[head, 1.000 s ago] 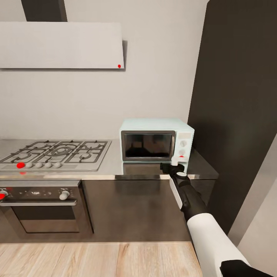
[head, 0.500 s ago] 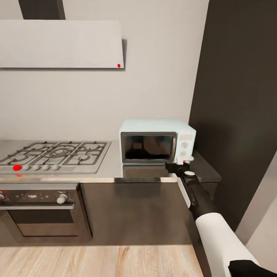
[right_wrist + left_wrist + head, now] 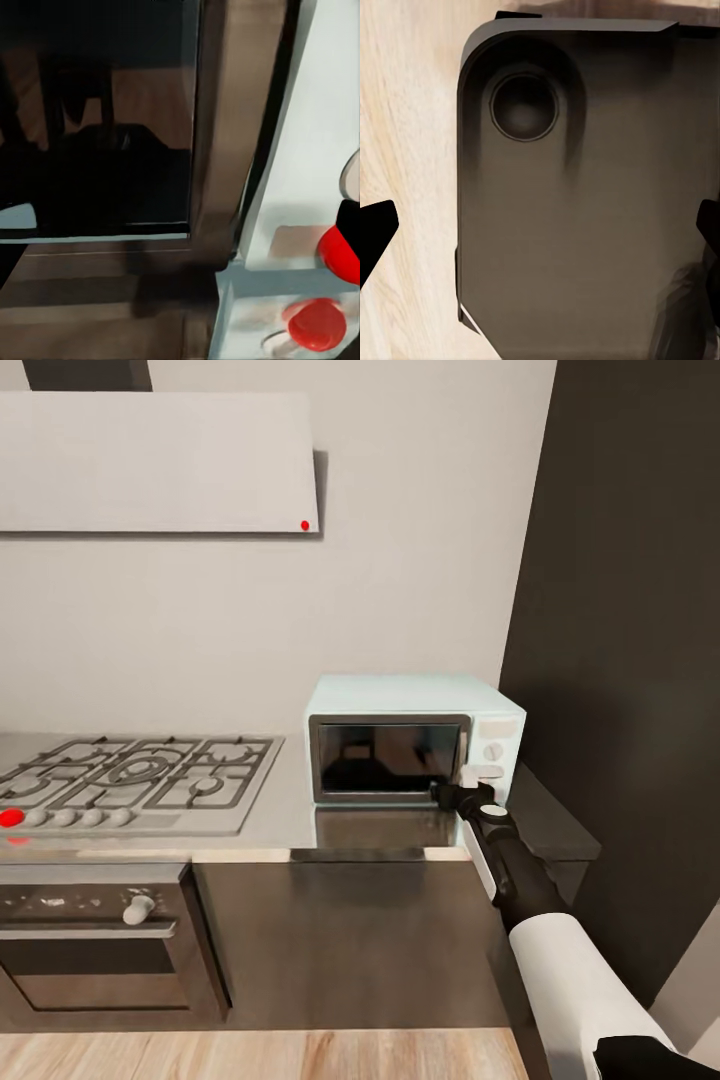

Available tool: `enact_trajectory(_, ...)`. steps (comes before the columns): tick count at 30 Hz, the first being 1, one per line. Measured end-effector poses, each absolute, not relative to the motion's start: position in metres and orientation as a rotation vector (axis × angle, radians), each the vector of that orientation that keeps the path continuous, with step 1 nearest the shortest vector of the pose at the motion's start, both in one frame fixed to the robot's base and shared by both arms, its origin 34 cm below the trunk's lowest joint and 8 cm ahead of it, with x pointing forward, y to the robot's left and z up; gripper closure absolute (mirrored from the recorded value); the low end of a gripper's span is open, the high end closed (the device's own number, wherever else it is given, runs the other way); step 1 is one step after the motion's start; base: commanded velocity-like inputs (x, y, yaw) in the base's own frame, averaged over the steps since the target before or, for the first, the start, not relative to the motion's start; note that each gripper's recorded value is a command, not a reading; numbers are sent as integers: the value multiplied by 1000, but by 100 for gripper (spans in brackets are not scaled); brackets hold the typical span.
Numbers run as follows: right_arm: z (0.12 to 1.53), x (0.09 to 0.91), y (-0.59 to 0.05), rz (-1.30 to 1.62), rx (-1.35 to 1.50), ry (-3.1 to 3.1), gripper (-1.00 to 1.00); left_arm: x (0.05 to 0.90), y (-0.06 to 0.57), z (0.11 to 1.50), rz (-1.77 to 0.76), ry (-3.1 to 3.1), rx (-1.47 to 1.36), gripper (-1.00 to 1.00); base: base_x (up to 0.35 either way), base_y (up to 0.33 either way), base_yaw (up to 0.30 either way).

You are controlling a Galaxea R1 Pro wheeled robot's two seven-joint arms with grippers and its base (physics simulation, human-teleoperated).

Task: In the kitchen, take the popcorn bag from the countertop, put it into the microwave, and heat it until the popcorn is cooked so the cooked popcorn ends up inside the bag.

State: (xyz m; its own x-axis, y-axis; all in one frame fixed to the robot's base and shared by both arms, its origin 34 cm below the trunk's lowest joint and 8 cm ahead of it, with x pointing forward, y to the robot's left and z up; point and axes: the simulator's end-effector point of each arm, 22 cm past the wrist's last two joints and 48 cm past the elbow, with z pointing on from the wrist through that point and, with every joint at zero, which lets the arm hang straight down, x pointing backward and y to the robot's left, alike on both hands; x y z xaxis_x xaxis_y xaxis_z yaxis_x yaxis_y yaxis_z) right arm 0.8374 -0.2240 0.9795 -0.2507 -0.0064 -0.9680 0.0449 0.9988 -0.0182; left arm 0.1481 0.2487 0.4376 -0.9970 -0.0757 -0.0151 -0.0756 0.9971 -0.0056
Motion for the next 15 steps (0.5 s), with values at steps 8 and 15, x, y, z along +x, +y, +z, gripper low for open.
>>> enact_trajectory(8, 981, 838, -222, -44, 31, 1813, -100, 148, 250, 438, -5, 3123, -123, -100, 18, -4, 0)
enact_trajectory(15, 991, 838, -232, -62, 32, 1792, -100, 148, 248, 438, -7, 3123, -125, -100, 11, -3, 0)
